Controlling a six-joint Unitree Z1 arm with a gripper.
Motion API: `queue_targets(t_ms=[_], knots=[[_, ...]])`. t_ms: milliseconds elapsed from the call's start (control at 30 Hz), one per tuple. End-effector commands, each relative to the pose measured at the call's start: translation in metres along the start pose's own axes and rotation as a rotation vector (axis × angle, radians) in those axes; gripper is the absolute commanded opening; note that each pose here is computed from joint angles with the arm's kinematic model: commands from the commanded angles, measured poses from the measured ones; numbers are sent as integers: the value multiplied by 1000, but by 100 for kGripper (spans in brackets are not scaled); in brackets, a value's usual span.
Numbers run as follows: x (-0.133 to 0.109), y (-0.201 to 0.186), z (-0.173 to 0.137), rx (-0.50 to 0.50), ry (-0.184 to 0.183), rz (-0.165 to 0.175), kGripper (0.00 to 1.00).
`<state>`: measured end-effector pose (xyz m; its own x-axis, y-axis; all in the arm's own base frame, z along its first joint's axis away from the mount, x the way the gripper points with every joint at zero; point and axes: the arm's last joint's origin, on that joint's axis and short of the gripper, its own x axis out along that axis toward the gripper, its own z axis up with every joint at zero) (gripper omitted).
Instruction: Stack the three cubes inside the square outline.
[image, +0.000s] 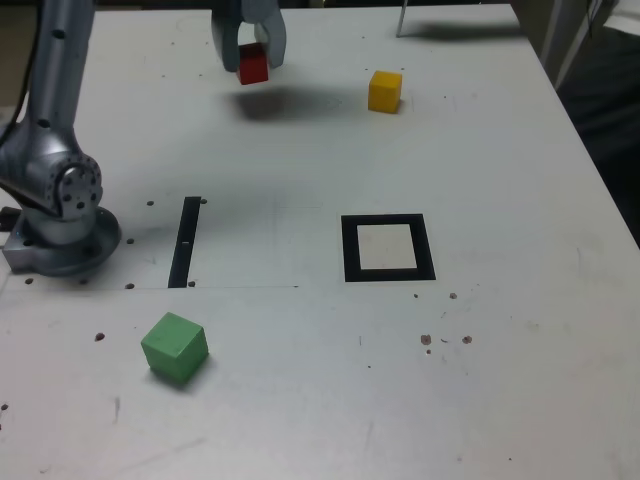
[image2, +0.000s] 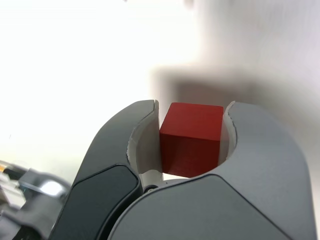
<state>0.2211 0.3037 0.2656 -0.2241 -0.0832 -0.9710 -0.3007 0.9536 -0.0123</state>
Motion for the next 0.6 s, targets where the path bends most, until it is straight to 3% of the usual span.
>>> queue_targets(t_ms=[0, 567], knots=[[-5, -11, -3, 8, -7, 3, 30], [-27, -155, -7, 157, -38, 55, 30]])
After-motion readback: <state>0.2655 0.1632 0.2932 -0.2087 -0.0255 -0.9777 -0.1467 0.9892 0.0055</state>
